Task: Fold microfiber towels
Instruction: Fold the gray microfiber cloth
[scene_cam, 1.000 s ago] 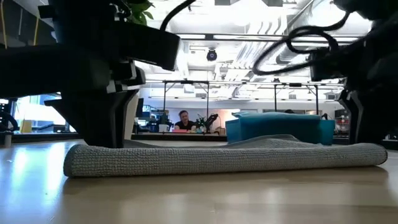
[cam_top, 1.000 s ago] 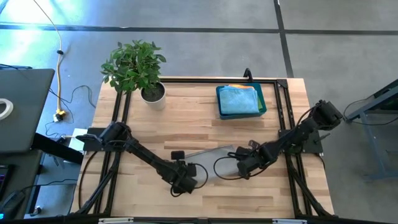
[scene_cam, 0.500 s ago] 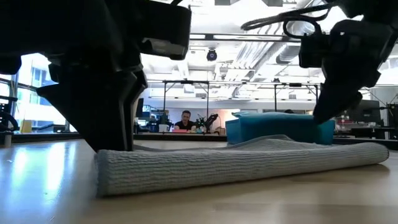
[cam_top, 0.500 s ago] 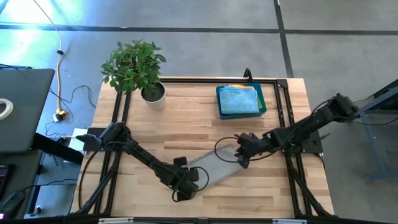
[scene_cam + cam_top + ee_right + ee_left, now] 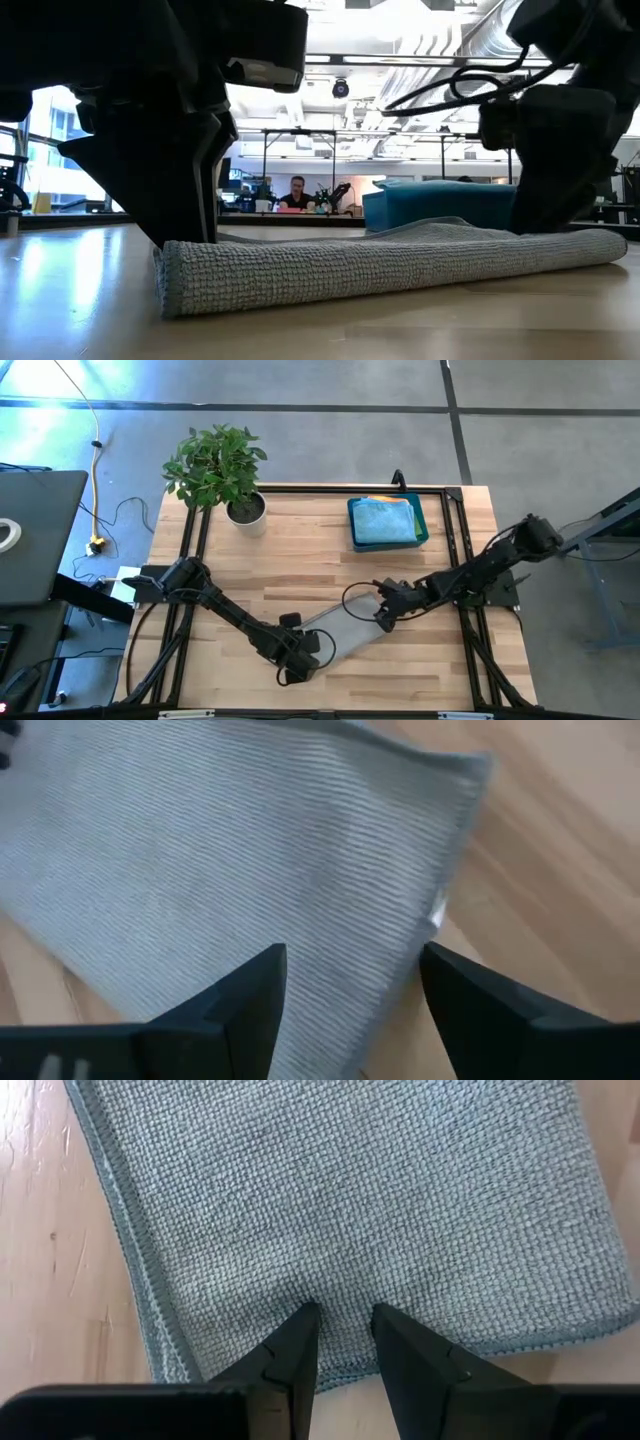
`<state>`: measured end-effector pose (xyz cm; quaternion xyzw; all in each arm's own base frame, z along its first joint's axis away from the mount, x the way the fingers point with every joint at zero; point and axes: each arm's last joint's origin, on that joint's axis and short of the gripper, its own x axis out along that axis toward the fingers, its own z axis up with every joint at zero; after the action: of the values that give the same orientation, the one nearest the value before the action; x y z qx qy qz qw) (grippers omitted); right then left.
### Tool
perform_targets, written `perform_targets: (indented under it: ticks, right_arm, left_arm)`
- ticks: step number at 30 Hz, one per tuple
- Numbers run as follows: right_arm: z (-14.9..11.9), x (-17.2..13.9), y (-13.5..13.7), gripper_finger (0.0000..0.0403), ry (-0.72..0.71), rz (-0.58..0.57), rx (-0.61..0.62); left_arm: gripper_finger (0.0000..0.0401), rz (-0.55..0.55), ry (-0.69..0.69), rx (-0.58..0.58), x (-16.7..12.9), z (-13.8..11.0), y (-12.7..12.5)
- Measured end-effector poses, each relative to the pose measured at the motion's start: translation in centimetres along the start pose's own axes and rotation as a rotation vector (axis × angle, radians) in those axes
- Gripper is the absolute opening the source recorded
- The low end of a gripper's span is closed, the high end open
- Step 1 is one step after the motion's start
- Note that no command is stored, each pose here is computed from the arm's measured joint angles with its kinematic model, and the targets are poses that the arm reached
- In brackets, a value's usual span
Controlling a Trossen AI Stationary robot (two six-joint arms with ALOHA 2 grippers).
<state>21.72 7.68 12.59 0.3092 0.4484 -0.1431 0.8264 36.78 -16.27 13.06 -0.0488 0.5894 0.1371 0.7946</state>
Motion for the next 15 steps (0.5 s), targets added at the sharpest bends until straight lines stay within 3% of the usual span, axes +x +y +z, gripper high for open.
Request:
perform_targets:
  ticks: [4,8,15]
  right_arm:
    - [-0.1,1.2,0.4,0.0220,-0.006,0.033,-0.003]
    - [-0.1,1.7,0.4,0.0190,-0.024,0.015,0.003]
    - [-0.1,1.7,0.2,0.0073,-0.021,0.002,-0.005]
  left_arm:
    - [0.0094,-0.004,-0.006,-0.001,0.0,0.1,0.0]
    - [0.0094,-0.007,-0.012,0.019,0.0,0.1,-0.1]
    - [0.0094,-0.005,-0.013,0.021,0.1,0.2,0.0]
